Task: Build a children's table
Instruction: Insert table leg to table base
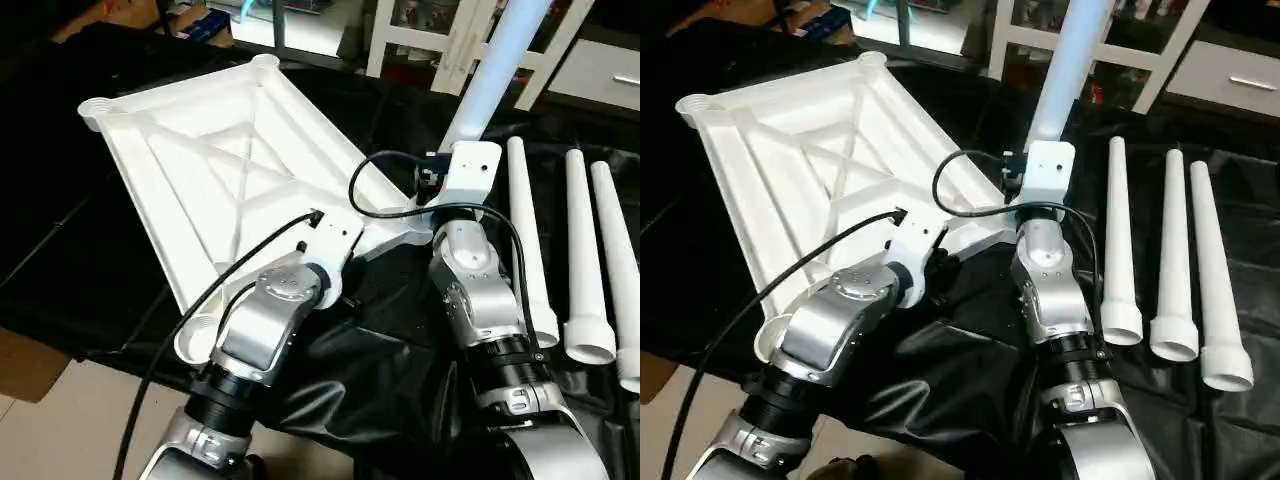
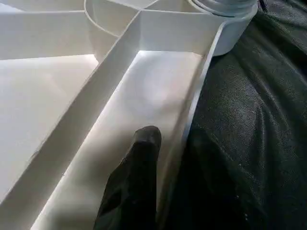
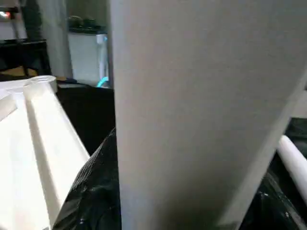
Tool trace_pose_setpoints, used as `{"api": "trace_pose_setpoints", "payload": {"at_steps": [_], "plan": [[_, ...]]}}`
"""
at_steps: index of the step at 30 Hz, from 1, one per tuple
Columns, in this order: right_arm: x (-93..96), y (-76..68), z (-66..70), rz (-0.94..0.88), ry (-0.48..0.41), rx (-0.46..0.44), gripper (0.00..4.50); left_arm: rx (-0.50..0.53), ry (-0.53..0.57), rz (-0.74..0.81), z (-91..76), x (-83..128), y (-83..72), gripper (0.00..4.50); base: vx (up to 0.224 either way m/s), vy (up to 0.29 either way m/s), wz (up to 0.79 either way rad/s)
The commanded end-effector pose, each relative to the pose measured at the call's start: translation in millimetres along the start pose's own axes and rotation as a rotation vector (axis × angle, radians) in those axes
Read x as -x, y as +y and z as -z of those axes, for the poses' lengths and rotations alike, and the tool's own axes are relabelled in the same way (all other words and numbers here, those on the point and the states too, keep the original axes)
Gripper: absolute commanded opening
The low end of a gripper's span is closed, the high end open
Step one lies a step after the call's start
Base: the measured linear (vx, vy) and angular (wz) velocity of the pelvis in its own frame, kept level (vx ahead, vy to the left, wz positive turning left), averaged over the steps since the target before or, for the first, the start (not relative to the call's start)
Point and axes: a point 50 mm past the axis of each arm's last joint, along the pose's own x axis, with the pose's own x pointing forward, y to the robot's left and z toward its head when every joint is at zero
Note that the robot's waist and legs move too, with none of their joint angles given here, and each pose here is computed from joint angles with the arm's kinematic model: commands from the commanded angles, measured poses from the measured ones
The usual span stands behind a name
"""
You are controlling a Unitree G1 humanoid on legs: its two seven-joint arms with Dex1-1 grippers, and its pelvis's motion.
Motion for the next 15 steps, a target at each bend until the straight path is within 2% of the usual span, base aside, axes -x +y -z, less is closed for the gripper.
{"api": "trace_pose_setpoints", "payload": {"at_steps": [1,6,9,11,13,15], "plan": [[11.6,-5.1,33.9,-0.019,0.149,0.035,1.80,0.022,0.049,-0.060,14.3,1.8,14.3,0.65,0.000,0.000,0.00],[10.5,-9.7,34.4,-0.032,0.156,0.027,1.80,0.016,0.054,-0.056,14.4,2.5,15.8,0.65,0.000,0.000,0.00],[10.6,-9.9,35.1,-0.044,0.158,-0.009,1.80,0.013,0.055,-0.047,14.2,2.6,15.2,0.63,0.000,0.000,0.00],[10.5,-9.8,34.3,-0.047,0.156,-0.011,2.50,0.013,0.055,-0.045,14.3,2.8,14.9,0.62,0.000,0.000,0.00],[10.3,-9.5,33.3,-0.054,0.153,-0.009,2.56,0.013,0.055,-0.044,14.4,2.9,14.7,0.62,0.000,0.000,0.00],[9.5,-9.5,31.8,-0.056,0.148,0.004,2.83,0.012,0.056,-0.043,14.7,3.0,14.9,0.62,0.000,0.000,0.00]]}}
